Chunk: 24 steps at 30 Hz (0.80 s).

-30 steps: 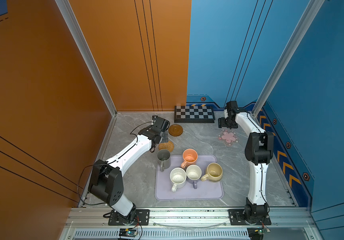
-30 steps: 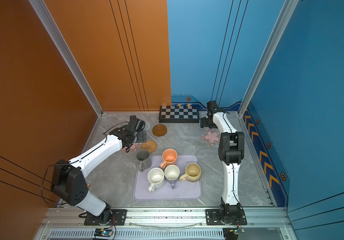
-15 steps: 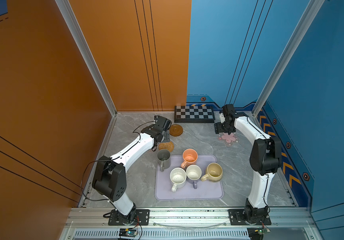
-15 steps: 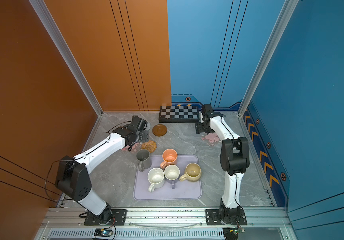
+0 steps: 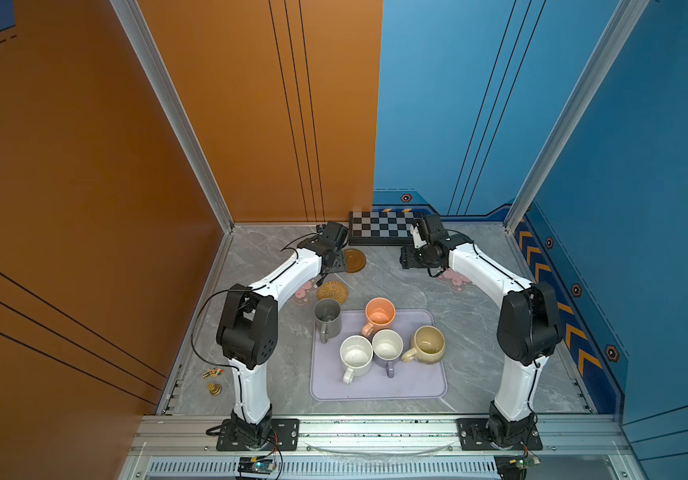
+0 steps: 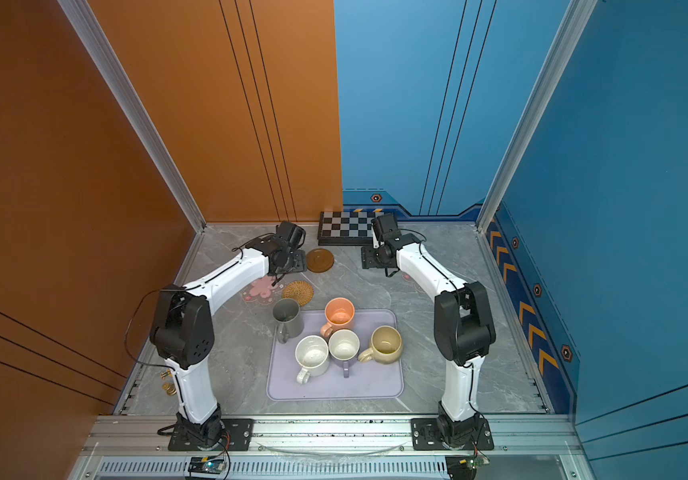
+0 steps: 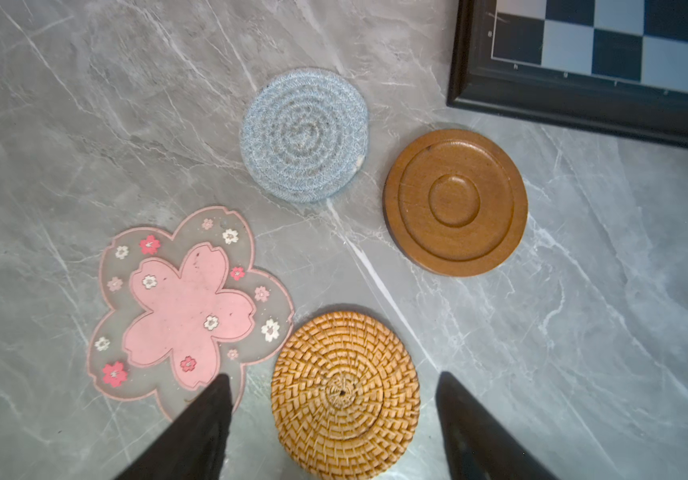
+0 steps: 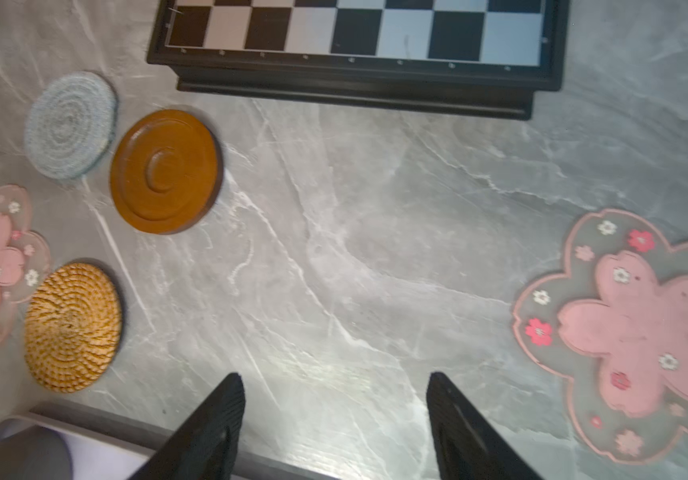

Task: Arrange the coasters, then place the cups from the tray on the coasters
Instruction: 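Raise the right gripper over the brown wooden coaster while the left arm reaches forward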

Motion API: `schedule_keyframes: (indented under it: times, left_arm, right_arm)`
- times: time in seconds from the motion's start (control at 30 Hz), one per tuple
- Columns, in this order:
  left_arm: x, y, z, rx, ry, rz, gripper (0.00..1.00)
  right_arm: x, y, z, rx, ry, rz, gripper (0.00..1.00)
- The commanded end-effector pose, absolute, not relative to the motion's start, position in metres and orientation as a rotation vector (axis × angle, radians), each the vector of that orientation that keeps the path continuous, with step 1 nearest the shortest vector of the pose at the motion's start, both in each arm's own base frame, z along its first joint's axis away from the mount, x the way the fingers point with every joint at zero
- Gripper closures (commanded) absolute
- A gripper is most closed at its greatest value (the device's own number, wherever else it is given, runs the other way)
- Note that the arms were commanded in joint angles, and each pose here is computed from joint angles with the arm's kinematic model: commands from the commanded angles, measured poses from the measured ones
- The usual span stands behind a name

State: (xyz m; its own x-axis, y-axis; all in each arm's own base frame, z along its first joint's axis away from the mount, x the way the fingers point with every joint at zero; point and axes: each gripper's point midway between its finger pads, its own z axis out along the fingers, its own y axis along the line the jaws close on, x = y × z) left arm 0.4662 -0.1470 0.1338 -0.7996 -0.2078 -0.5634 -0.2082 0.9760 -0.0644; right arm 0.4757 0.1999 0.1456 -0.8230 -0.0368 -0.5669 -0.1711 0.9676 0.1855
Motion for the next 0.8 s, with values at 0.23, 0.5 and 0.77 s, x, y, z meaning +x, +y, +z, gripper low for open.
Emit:
schedule_keyframes:
  times: [0.23,0.5,0.77]
  left_arm:
    - [0.509,-0.141,0.102,-0.522,2.534,-0.211,0.59]
    - [0.547,-0.160,0.073,-0.573,2.489,-0.352,0.67]
    - [0.575,-0.166,0.054,-0.663,2.447,-0.420,0.68]
  right_arm:
    - [0.490,0.242,0.139,-0.041,2.510,0.362,0.31]
    - [0.483,0.243,0.134,-0.041,2.517,0.332,0.30]
    - [0.474,0.244,0.125,-0.074,2.504,0.365,0.30]
